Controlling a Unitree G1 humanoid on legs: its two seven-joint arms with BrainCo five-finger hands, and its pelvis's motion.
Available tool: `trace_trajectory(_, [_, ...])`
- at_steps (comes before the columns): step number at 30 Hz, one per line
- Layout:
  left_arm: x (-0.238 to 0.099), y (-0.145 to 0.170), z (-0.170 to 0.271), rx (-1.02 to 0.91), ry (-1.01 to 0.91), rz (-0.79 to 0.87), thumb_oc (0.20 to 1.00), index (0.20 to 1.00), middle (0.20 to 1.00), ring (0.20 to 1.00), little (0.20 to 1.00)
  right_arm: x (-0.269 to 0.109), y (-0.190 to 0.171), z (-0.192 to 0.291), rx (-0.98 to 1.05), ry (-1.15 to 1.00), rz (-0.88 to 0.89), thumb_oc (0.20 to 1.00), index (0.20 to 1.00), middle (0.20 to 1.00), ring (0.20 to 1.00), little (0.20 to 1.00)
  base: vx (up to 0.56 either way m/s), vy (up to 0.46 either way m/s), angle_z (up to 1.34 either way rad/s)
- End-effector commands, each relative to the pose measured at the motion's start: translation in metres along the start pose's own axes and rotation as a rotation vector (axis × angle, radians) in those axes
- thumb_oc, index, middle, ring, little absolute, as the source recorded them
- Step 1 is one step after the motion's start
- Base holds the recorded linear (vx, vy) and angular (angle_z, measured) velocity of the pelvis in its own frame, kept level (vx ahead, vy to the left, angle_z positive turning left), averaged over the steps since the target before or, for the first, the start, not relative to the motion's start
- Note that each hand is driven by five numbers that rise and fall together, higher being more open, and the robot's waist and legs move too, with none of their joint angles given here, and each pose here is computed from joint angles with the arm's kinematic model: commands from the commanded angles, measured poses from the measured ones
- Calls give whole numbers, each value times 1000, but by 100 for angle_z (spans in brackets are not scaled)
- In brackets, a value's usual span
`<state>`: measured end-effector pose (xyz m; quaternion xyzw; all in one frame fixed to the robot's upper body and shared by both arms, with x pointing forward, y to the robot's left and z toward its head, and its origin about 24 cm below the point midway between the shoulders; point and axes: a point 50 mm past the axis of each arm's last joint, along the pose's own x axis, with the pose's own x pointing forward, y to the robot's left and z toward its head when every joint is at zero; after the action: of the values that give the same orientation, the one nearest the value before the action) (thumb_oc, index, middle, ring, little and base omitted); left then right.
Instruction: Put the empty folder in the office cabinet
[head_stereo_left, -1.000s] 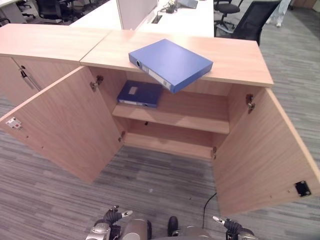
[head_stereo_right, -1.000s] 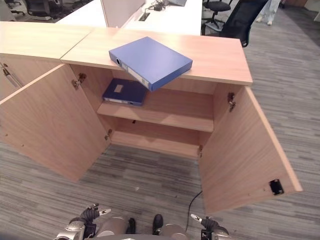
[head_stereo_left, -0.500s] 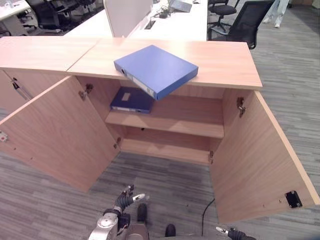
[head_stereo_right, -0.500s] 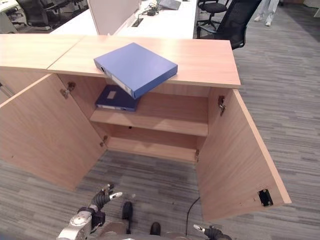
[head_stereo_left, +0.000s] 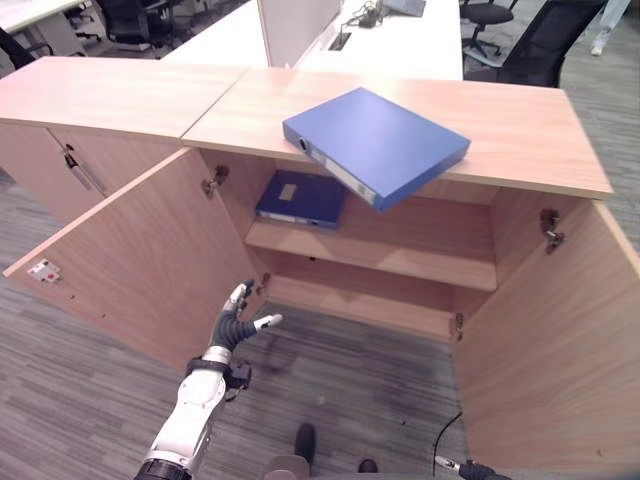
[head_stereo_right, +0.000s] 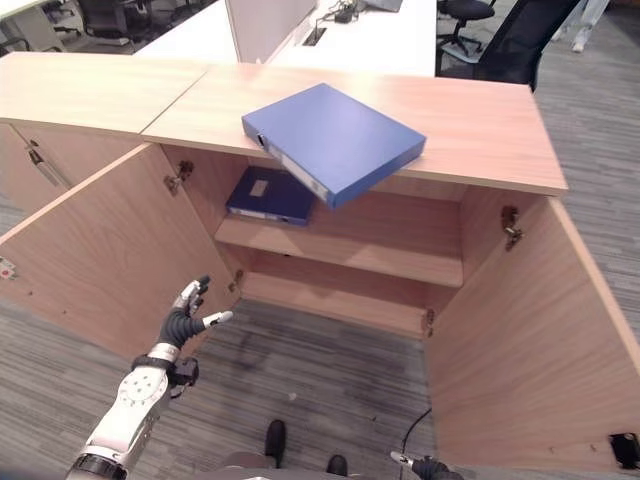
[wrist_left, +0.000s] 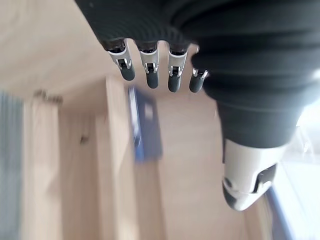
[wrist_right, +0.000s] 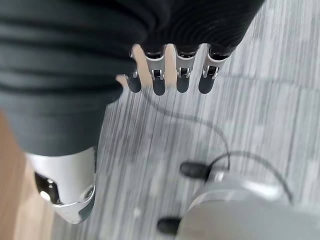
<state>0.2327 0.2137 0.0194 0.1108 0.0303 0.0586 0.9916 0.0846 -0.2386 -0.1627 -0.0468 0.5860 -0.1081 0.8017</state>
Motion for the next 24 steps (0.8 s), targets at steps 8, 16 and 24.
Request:
trace_trajectory(8, [2, 56, 68, 367, -397, 449, 1000, 1000, 1000, 1000, 1000, -1, 21, -5, 0, -12, -19, 1000, 1000, 1000, 1000, 1000, 37, 10, 1])
trace_trajectory(16, [7, 59, 106, 458, -603, 596, 1000, 1000, 1000, 1000, 1000, -1, 24, -5, -31, -18, -38, 1000, 1000, 1000, 1000, 1000, 33, 8, 0])
trace_trajectory(24, [5, 55, 131, 444, -724, 641, 1000, 1000, 1000, 1000, 1000, -1, 16, -4, -29, -5, -82, 1000, 1000, 1000, 1000, 1000, 38, 90, -8])
